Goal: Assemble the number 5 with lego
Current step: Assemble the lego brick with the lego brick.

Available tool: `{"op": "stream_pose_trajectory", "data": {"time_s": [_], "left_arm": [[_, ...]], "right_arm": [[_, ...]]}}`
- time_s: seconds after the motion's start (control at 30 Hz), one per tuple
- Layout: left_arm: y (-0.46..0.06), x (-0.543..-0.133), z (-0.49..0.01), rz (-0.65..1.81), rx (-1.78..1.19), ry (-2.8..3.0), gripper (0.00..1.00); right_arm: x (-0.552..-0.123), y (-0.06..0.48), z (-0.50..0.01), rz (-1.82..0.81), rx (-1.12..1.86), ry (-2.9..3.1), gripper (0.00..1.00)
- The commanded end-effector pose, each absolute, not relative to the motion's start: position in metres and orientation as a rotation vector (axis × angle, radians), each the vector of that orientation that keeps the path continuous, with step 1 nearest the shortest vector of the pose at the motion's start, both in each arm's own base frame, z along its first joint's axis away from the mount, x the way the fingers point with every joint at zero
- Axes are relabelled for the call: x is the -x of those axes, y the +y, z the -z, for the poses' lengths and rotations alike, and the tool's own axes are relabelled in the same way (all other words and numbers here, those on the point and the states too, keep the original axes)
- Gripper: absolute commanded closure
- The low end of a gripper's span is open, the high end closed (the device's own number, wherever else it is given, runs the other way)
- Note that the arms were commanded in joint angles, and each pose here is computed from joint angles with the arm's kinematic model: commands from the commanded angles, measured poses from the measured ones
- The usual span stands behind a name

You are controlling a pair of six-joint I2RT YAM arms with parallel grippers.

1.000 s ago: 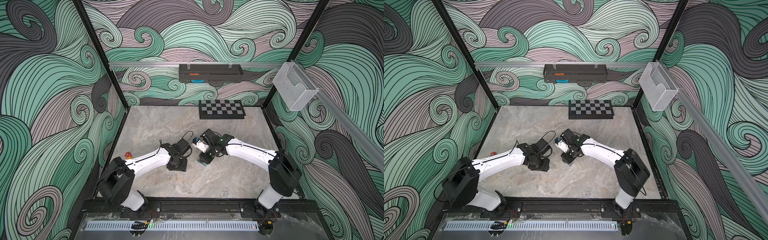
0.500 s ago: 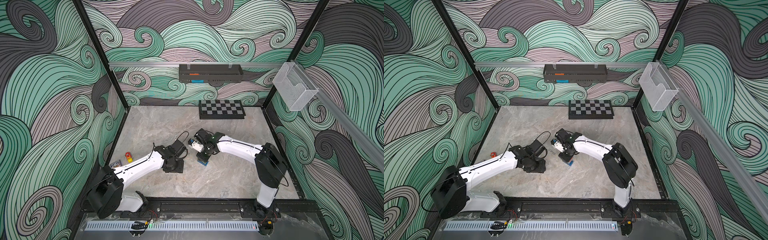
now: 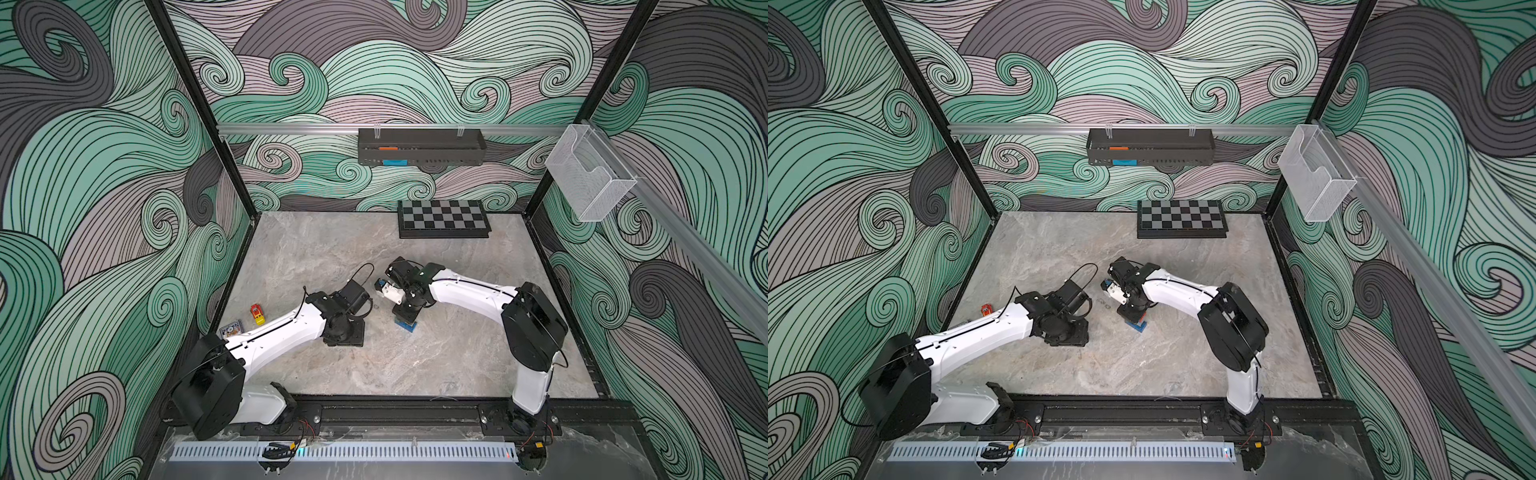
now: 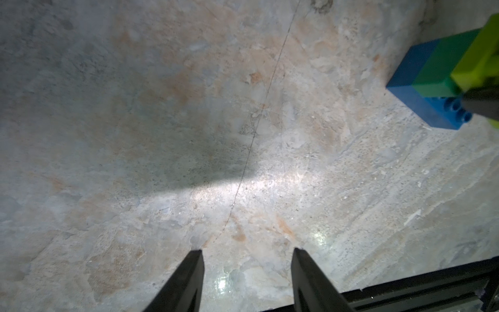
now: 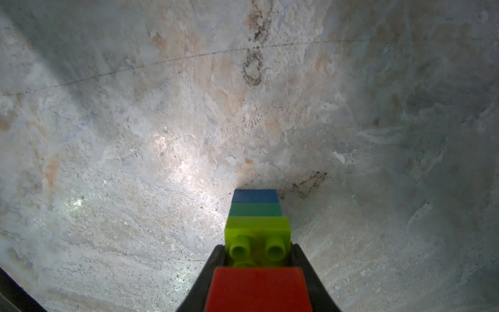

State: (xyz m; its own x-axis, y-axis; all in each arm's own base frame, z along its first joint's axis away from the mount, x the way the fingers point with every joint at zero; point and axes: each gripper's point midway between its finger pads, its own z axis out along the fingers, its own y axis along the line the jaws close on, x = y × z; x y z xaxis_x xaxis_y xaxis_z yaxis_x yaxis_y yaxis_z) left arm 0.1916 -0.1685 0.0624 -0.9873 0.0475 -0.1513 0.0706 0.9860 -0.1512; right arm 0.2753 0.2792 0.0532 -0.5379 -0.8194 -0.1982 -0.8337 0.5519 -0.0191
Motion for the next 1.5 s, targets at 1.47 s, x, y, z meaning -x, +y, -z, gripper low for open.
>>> {"op": "stream_pose_trajectory", "data": {"time_s": [1.47], "left_arm": [[-0.156,-0.194,-0.063,0.237,-0.035,2.984,0.44]], "right_arm": [[-0.254,0.262,-0.014,0.023,1.528,2.784,0.80]]}}
